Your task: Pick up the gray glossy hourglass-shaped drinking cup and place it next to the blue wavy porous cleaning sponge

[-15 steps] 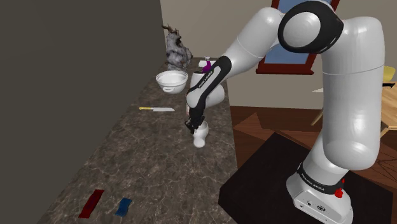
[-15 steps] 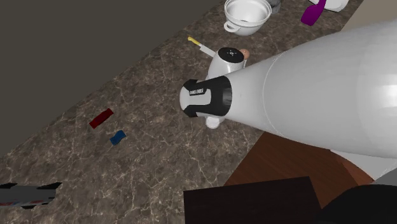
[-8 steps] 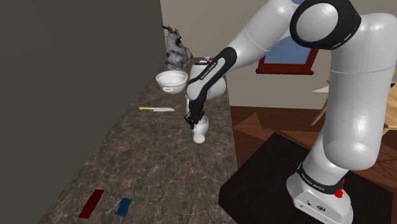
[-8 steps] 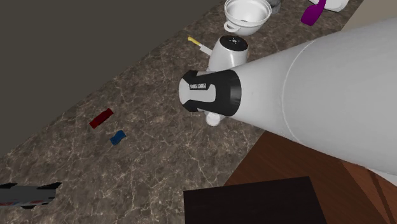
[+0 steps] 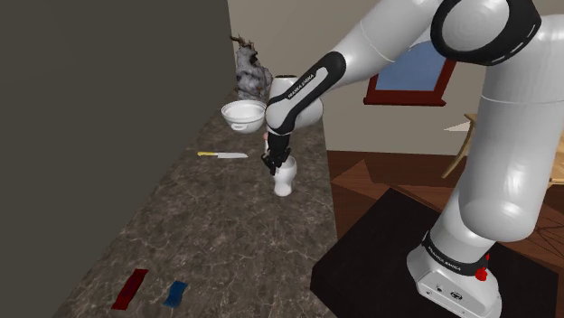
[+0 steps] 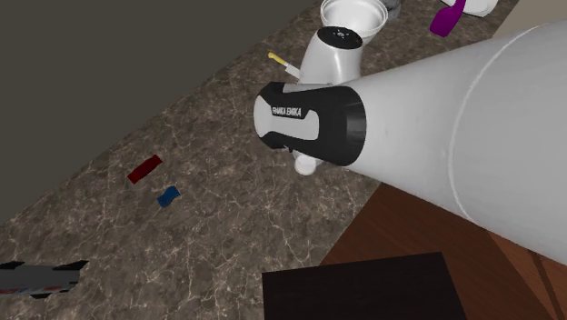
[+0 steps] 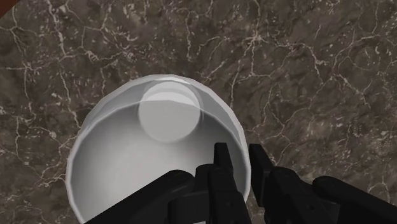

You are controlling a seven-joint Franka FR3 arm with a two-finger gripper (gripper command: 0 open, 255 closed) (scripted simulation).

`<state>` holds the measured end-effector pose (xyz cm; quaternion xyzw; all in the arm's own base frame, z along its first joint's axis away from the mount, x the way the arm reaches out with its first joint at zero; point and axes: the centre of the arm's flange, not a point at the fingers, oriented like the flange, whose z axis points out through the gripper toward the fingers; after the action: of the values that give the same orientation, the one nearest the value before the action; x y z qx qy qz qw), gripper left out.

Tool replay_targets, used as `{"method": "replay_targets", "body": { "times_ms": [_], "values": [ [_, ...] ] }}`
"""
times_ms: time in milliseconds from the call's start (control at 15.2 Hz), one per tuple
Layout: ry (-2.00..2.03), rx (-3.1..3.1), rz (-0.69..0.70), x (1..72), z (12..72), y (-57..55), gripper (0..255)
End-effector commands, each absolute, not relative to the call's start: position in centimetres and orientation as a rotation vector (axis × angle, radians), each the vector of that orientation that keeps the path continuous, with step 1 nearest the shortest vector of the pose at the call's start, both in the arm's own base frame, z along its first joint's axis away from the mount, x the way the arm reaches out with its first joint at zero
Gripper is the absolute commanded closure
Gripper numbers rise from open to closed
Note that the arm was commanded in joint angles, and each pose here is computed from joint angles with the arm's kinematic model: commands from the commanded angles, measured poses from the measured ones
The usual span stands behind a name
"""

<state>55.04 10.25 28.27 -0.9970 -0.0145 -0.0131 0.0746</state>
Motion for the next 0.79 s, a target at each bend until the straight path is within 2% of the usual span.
{"method": "replay_targets", "body": {
  "times_ms": [0,726],
  "values": [
    [-0.044,-2.992,-0.039,55.1,29.3,10.2,255],
    [-0.044,-2.992,-0.039,55.1,35.1,10.2,255]
  ]
}}
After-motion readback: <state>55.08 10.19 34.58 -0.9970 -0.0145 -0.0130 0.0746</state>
